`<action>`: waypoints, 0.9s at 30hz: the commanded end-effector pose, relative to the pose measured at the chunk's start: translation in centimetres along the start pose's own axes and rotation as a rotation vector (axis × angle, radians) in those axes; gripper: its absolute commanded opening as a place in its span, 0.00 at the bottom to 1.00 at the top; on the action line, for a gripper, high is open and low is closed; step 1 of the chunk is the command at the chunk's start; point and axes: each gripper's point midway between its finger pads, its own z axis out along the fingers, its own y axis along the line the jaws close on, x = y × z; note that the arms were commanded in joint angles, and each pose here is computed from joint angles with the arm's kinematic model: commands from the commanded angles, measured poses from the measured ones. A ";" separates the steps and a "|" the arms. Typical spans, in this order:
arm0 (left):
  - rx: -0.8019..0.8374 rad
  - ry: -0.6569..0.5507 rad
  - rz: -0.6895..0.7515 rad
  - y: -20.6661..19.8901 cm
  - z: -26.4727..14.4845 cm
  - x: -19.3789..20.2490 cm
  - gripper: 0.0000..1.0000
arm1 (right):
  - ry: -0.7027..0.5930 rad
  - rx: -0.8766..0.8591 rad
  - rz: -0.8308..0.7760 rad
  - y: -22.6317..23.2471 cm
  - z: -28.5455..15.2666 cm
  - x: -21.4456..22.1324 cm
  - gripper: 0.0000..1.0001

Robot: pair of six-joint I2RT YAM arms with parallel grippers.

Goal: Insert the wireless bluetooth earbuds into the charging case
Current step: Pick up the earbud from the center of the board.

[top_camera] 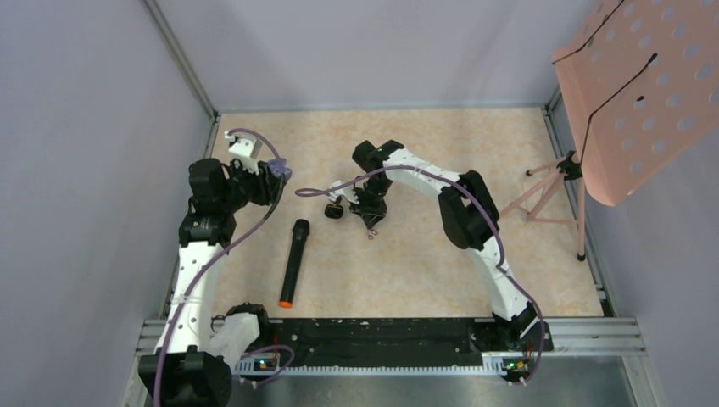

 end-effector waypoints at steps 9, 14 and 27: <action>-0.007 -0.044 0.010 -0.1 -0.6 -1.1 0.00 | 0.000 -0.015 -0.041 0.8 0.5 -0.3 0.20; -0.002 -0.044 0.004 -0.1 -0.5 -1.0 0.00 | 0.010 -0.026 -0.058 1.4 0.6 0.0 0.18; 0.000 -0.047 0.005 0.0 -0.3 -1.1 0.00 | 0.047 0.104 -0.098 1.6 -0.3 1.3 0.16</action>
